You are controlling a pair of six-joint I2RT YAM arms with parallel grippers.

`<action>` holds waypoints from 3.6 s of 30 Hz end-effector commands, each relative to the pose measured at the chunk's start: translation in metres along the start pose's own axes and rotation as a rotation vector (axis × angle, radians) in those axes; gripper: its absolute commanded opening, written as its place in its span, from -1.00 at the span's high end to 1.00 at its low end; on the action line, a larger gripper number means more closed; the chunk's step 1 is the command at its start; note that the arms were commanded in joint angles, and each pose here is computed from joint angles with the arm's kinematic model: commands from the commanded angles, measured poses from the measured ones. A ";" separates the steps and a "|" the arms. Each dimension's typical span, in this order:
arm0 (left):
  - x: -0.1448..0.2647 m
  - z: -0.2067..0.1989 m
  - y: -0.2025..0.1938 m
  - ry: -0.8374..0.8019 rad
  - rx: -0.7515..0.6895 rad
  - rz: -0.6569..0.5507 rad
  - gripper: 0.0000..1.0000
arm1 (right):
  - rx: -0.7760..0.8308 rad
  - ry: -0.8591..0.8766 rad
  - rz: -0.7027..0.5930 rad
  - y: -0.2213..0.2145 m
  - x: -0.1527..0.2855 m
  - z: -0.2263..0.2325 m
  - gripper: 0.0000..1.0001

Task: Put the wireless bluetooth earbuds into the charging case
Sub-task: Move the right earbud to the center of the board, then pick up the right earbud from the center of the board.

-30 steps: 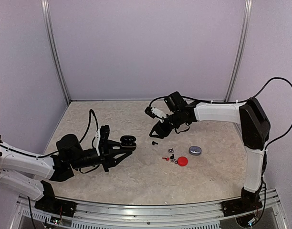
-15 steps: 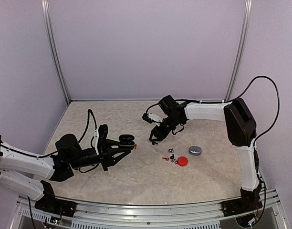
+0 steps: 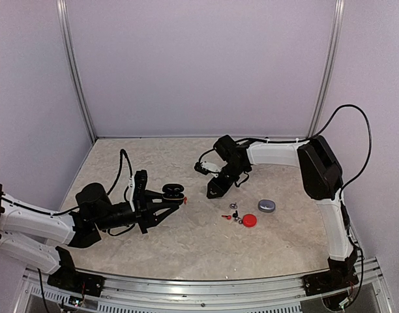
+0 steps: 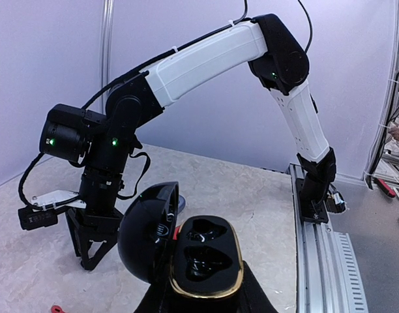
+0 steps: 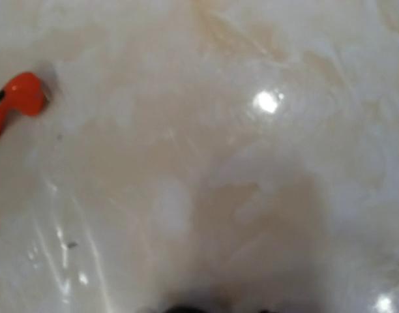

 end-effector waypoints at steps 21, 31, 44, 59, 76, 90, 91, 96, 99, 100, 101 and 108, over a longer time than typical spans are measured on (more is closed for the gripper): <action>0.010 0.000 0.011 0.013 0.009 -0.047 0.87 | 0.076 0.000 0.146 -0.034 0.004 0.078 0.57; 0.018 -0.002 0.010 0.025 0.019 -0.044 0.87 | 0.078 0.090 0.271 -0.086 0.017 0.164 0.57; 0.024 -0.002 0.004 0.030 0.045 -0.041 0.87 | 0.034 0.001 0.455 -0.130 0.028 0.188 0.42; 0.033 -0.003 0.007 0.044 0.043 -0.058 0.87 | 0.114 -0.071 0.555 -0.116 0.025 0.191 0.37; 0.034 -0.004 0.004 0.042 0.038 -0.057 0.87 | 0.133 -0.063 0.569 -0.114 0.018 0.194 0.38; 0.034 -0.003 0.002 0.046 0.039 -0.061 0.87 | 0.149 -0.073 0.538 -0.107 0.020 0.194 0.63; 0.034 -0.003 0.002 0.047 0.041 -0.064 0.87 | 0.149 -0.077 0.518 -0.103 0.022 0.193 0.63; 0.035 0.000 0.005 0.054 0.055 -0.093 0.88 | 0.141 -0.108 0.366 -0.077 0.037 0.185 0.64; 0.035 0.003 0.011 0.058 0.056 -0.120 0.88 | 0.141 -0.130 0.268 -0.063 0.050 0.178 0.65; 0.035 0.004 0.011 0.059 0.057 -0.122 0.88 | 0.141 -0.146 0.228 -0.058 0.057 0.175 0.65; 0.035 0.005 0.012 0.059 0.057 -0.126 0.88 | 0.141 -0.158 0.195 -0.053 0.063 0.172 0.66; 0.033 0.010 0.019 0.076 -0.004 -0.149 0.88 | 0.231 -0.217 -0.143 -0.006 0.121 0.170 0.67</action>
Point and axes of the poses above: each gripper's point midway between its finger pads, its own x axis back along the fingers, its own z axis along the line the jaws close on, y = z × x, the point moved 2 cm from there along x, back along the fingers, and after that the axes turned 1 degree about x, right-handed, at the moved point
